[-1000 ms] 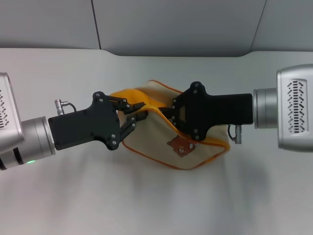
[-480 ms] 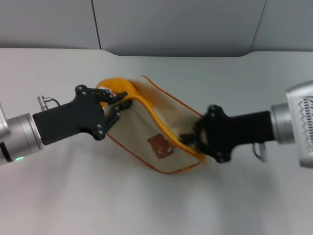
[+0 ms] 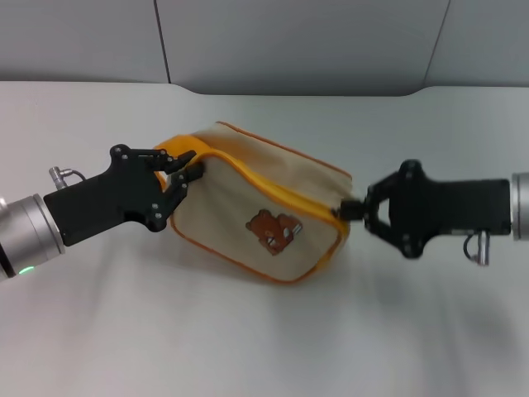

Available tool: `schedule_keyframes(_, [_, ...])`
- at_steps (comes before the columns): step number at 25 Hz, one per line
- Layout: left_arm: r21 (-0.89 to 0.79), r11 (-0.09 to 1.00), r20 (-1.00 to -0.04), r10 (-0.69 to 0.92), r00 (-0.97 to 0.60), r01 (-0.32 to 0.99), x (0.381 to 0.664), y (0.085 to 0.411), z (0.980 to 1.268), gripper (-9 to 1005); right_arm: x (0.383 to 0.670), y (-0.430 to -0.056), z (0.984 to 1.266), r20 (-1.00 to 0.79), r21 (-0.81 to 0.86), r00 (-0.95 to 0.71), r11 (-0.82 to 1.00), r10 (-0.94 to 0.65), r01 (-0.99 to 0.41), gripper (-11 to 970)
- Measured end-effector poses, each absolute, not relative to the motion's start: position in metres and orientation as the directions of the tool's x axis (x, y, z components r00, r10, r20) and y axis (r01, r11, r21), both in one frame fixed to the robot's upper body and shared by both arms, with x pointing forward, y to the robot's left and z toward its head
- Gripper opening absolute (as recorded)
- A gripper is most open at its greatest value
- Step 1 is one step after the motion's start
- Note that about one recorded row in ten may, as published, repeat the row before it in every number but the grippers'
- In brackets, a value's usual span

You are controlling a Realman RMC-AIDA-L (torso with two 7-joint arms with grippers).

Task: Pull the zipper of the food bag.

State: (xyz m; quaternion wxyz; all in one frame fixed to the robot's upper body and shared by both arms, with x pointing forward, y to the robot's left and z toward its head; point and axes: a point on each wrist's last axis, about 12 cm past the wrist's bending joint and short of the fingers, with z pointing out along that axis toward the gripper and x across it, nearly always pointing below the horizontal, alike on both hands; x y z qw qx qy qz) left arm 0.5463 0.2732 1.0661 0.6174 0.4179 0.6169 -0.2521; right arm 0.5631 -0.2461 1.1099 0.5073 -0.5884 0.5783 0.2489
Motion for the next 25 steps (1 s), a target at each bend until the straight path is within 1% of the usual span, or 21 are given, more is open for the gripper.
schedule_keyframes(1, [0.180,0.540,-0.977,0.196,0.085,0.822,0.546,0.275,1.065,155,0.565,-0.249,1.109,-0.899,-0.284,0.178,0.222,-0.401,-0.933,50])
schedule_keyframes(2, [0.180,0.540,-0.977,0.196,0.085,0.822,0.546,0.275,1.065,157,0.565,-0.249,1.109,-0.899,-0.284,0.178,0.222,-0.401,-0.933,52])
schedule_keyframes(3, [0.144,0.563,-0.982,0.184,0.047,0.814,0.545,0.277,1.062,160,0.567,-0.254,1.106,-0.925,-0.235,0.126,0.281,-0.358,-0.930,54])
schedule_keyframes(4, [0.144,0.563,-0.982,0.184,0.047,0.814,0.545,0.277,1.062,163,0.567,-0.254,1.106,-0.925,-0.235,0.126,0.281,-0.358,-0.930,72])
schedule_keyframes(5, [0.122,0.578,-0.984,0.177,0.022,0.807,0.543,0.279,1.059,165,0.567,-0.256,1.104,-0.938,-0.207,0.098,0.310,-0.333,-0.928,91])
schedule_keyframes(6, [0.077,0.611,-0.987,0.158,-0.026,0.788,0.539,0.283,1.054,168,0.566,-0.259,1.101,-0.961,-0.150,0.050,0.360,-0.272,-0.921,109])
schedule_keyframes(7, [0.077,0.611,-0.987,0.158,-0.026,0.788,0.539,0.283,1.054,171,0.566,-0.259,1.101,-0.961,-0.150,0.050,0.360,-0.272,-0.921,127])
schedule_keyframes(8, [0.021,0.655,-0.988,0.131,-0.087,0.755,0.535,0.287,1.047,173,0.565,-0.263,1.098,-0.978,-0.097,0.013,0.395,-0.210,-0.914,146])
schedule_keyframes(9, [0.021,0.655,-0.988,0.131,-0.087,0.755,0.535,0.287,1.047,176,0.565,-0.263,1.098,-0.978,-0.097,0.013,0.395,-0.210,-0.914,164])
schedule_keyframes(13, [-0.063,0.695,-0.982,0.084,-0.167,0.716,0.526,0.296,1.039,187,0.557,-0.268,1.093,-0.996,0.007,-0.045,0.431,-0.078,-0.903,238])
schedule_keyframes(15, [-0.075,0.698,-0.984,0.064,-0.167,0.712,0.524,0.298,1.040,192,0.552,-0.270,1.091,-0.997,0.029,-0.056,0.429,-0.051,-0.903,290])
schedule_keyframes(18, [-0.115,0.692,-0.992,-0.044,-0.117,0.712,0.516,0.308,1.053,200,0.541,-0.271,1.089,-0.997,0.054,-0.070,0.400,-0.024,-0.915,391])
schedule_keyframes(20, [-0.129,0.650,-0.992,-0.095,-0.087,0.749,0.511,0.310,1.062,205,0.538,-0.271,1.088,-0.997,0.060,-0.073,0.384,-0.020,-0.921,458])
schedule_keyframes(21, [-0.131,0.609,-0.991,-0.110,-0.080,0.782,0.509,0.310,1.067,208,0.535,-0.272,1.088,-0.997,0.064,-0.076,0.364,-0.020,-0.929,505])
schedule_keyframes(22, [-0.131,0.563,-0.990,-0.112,-0.081,0.816,0.507,0.308,1.071,328,0.532,-0.271,1.088,-0.996,0.068,-0.081,0.339,-0.025,-0.938,552])
schedule_keyframes(23, [-0.130,0.439,-0.991,-0.079,-0.106,0.889,0.505,0.302,1.078,448,0.522,-0.272,1.087,-0.995,0.079,-0.094,0.277,-0.038,-0.958,598])
schedule_keyframes(24, [-0.130,0.439,-0.991,-0.079,-0.106,0.889,0.505,0.302,1.078,496,0.522,-0.272,1.087,-0.995,0.079,-0.094,0.277,-0.038,-0.958,645])
schedule_keyframes(25, [-0.133,0.384,-0.991,-0.057,-0.120,0.914,0.504,0.299,1.080,543,0.519,-0.272,1.086,-0.994,0.085,-0.100,0.249,-0.048,-0.965,692])
